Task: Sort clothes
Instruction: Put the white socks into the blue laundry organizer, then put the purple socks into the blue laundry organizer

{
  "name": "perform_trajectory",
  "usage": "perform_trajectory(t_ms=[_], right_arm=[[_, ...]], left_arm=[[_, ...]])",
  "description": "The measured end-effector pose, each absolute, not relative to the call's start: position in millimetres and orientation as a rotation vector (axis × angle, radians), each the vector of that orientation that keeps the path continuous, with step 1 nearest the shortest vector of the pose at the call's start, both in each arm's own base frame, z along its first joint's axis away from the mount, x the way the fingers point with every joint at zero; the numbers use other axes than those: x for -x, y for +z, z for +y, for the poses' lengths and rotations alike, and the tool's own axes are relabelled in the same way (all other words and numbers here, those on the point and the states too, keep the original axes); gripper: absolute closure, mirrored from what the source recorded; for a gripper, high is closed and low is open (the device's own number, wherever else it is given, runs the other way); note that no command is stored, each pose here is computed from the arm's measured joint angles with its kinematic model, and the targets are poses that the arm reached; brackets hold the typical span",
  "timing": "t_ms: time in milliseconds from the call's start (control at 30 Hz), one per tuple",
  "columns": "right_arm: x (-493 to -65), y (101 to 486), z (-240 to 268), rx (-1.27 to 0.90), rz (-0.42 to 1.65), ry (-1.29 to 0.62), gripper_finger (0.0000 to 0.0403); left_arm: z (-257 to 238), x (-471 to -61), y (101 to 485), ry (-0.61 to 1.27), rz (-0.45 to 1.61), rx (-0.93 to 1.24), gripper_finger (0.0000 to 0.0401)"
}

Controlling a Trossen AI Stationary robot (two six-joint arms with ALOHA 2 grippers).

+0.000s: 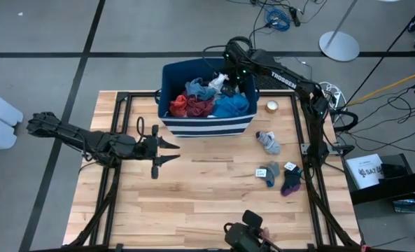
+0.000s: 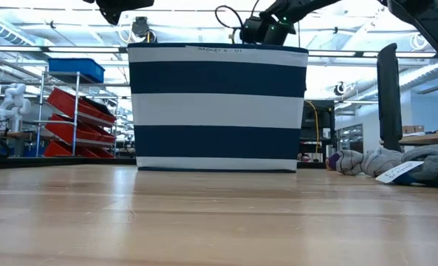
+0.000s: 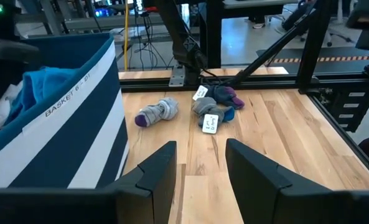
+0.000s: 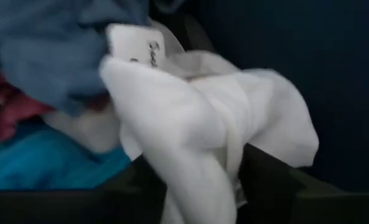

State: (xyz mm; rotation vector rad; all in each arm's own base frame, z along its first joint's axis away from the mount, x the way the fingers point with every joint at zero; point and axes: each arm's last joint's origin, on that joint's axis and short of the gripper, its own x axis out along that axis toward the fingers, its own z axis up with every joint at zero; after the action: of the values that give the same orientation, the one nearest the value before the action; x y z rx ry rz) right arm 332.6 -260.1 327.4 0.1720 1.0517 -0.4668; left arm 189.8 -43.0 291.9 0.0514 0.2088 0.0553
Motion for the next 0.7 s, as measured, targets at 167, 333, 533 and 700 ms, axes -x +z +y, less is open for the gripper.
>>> perform_trajectory(t_ms=[167,333,533,700], right_arm=[[-335.6,343.9,-256.9,-0.145,1.0,-0.47,0.0165],[-333.4,362.3,-254.1,-0.129,0.967,-0.476,0.012],[-323.9,387.6,-247.6,-0.124,0.966,-0.512,0.01],[-311.3,404.1,-238.5,-0.19,0.995,-0.551,0.0099]], left_arm=[[-42.9,-189.9,291.9,0.056,0.209,-0.052,0.0253],[-42.9,-189.9,291.9,0.056,0.209,-0.052,0.0253],[-42.9,-189.9,291.9,0.056,0.209,-0.053,0.0253],[-42.9,-189.9,291.9,0.056,0.209,-0.053,0.0253]])
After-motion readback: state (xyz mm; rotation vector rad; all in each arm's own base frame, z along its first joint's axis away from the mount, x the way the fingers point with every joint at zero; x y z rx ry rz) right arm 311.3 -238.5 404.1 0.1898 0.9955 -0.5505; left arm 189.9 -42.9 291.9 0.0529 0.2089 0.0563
